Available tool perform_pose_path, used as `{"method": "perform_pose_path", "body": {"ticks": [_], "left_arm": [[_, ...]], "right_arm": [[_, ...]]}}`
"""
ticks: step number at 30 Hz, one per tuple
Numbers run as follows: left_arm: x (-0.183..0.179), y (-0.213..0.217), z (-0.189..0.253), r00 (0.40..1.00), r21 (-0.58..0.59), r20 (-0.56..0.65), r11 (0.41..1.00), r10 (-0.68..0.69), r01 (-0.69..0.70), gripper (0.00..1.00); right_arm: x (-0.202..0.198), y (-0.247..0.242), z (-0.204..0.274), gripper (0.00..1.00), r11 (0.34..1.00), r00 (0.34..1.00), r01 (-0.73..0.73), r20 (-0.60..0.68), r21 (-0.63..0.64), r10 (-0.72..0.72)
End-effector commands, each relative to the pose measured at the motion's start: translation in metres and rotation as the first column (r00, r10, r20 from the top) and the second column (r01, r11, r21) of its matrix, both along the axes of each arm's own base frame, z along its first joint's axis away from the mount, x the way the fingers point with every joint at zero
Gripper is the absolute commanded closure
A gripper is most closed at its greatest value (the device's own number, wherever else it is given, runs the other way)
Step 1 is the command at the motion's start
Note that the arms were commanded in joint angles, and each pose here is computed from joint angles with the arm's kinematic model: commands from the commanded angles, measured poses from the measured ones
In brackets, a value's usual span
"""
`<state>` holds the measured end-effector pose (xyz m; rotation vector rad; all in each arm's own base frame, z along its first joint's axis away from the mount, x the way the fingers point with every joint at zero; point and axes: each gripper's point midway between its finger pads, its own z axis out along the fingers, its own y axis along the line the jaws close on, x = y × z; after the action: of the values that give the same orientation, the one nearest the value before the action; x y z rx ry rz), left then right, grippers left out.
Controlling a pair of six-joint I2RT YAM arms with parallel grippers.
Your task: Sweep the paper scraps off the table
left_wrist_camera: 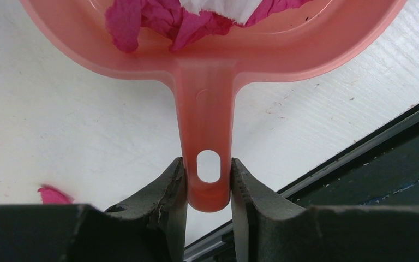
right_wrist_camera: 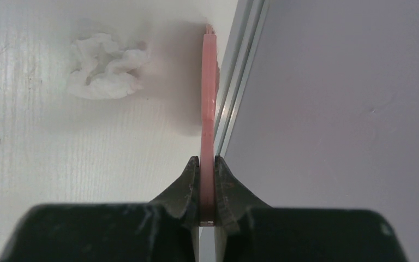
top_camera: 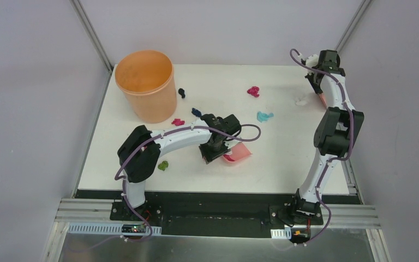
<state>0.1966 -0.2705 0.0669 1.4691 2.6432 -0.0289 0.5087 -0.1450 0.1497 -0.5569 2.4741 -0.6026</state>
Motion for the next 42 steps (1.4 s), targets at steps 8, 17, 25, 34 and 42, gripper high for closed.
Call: {"method": "perform_pose_path", "body": {"ticks": [8,17,25,34,42], "left_arm": [[0.001,-0.016,0.014,0.999,-0.089,-0.033,0.996,0.007,-0.01,1.0],[-0.001,-0.016,0.018,0.999,-0.099,-0.034,0.995,-0.004,0.001,1.0],[-0.002,-0.017,0.015,0.999,-0.097,-0.046,0.995,-0.011,0.007,1.0],[-0.003,-0.018,0.015,0.998,-0.102,-0.053,0.995,-0.018,0.012,1.0],[-0.004,-0.017,0.009,0.997,-0.09,-0.065,0.996,-0.028,0.022,1.0]], "right_arm": [[-0.025,0.086,0.01,1.0,0.977,0.98,-0.194,-0.039,0.084,0.197],[-0.121,0.152,0.063,1.0,0.906,0.955,-0.269,-0.028,0.326,0.294],[-0.071,0.136,0.124,1.0,0.929,0.947,-0.304,0.173,0.211,0.271],[-0.027,0.138,0.064,1.0,0.939,0.952,-0.306,0.036,0.155,0.304],[-0.059,0.217,0.044,1.0,0.804,0.845,-0.492,-0.039,0.334,0.533]]}}
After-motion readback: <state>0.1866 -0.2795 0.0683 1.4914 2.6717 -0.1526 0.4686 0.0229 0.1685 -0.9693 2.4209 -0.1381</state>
